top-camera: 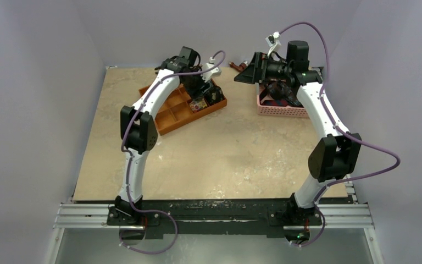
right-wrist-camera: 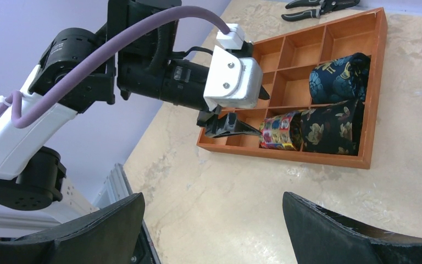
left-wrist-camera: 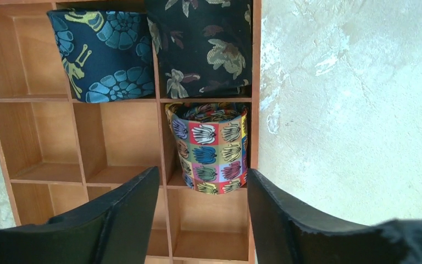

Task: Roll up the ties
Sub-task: Place the tie in the storage box.

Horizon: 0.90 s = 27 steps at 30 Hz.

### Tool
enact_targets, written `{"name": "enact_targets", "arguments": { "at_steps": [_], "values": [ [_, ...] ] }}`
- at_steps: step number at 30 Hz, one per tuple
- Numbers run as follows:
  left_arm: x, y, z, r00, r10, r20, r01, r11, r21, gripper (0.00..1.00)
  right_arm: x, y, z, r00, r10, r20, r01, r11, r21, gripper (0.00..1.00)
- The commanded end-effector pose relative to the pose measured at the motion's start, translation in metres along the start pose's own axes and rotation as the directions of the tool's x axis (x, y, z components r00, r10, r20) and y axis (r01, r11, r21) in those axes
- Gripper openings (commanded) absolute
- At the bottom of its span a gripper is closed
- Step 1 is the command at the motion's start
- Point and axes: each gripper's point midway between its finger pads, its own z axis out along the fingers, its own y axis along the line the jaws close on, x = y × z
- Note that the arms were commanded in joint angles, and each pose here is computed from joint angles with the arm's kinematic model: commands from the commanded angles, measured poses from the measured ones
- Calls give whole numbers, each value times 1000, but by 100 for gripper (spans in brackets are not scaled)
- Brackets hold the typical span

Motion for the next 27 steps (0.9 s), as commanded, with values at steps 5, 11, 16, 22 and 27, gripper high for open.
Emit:
{"name": "enact_targets", "arguments": {
  "at_steps": [5,11,16,22,27],
  "values": [
    [4,-13,-9,998,-64,24,63,997,54,49,-19,14,-6,997,-61,43,62,998,-27,98],
    [18,1,13,998,-59,-21,59,998,5,45,-19,13,-5,998,-56,42,57,998,-27,98],
    [13,6,27,999,-50,-2,50,999,-5,42,-18,11,-4,998,-52,40,53,998,-25,98],
    [10,15,42,999,-39,-14,39,999,-28,39,-19,11,-4,998,-56,42,57,998,-23,98],
    [10,16,46,1000,-10,-27,10,999,-33,38,-19,8,-2,998,-50,40,51,998,-22,98]
  ]
}}
